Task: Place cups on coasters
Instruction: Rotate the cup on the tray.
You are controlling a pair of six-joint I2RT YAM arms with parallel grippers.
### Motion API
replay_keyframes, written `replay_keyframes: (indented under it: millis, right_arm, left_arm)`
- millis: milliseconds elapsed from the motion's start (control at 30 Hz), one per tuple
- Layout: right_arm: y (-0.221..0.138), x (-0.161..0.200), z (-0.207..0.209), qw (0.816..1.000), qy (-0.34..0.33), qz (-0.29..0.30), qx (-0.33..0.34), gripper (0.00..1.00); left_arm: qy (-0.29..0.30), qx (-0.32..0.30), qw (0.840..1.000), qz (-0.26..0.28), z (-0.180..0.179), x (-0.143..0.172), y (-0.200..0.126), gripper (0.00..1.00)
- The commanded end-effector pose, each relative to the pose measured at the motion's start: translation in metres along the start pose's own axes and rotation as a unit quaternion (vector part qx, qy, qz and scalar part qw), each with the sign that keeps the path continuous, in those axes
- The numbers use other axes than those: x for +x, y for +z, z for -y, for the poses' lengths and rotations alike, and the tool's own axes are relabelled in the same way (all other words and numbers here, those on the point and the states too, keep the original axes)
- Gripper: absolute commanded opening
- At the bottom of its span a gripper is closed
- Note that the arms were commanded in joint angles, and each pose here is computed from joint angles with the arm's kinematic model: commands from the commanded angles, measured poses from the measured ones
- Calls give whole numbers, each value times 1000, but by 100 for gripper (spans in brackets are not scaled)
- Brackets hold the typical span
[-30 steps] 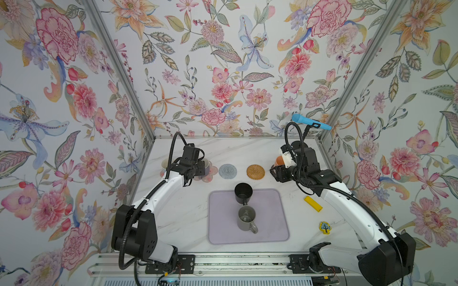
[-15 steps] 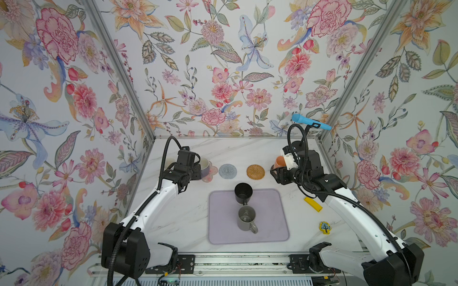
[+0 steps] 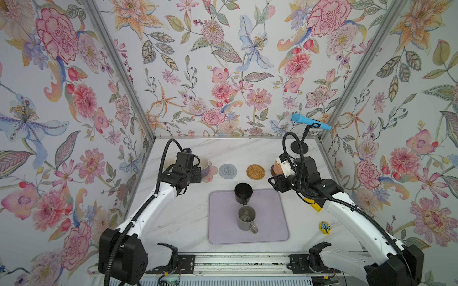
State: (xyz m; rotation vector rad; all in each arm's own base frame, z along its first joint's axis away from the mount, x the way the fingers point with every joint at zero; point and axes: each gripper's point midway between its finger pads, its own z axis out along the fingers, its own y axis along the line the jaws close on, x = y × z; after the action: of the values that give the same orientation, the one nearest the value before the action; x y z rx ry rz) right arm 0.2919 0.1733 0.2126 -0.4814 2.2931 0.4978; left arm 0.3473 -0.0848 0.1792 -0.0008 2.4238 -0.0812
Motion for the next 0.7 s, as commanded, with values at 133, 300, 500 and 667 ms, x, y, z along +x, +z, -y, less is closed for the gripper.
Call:
replay_keyframes:
  millis: [133, 300, 500, 667]
  right_arm:
    - [-2, 16, -17, 999, 6, -15, -37, 62]
    - [3, 26, -36, 994, 34, -35, -93, 59]
    - [-5, 31, -58, 987, 38, -42, -148, 58]
    - [-1, 45, -59, 985, 45, -63, -153, 59]
  left_arm:
    - [42, 29, 999, -19, 15, -5, -3, 62]
    - [18, 57, 998, -2, 28, -22, -4, 62]
    - [-36, 81, 996, 30, 31, -7, 2, 62]
    - [-27, 49, 998, 31, 22, -5, 11, 62]
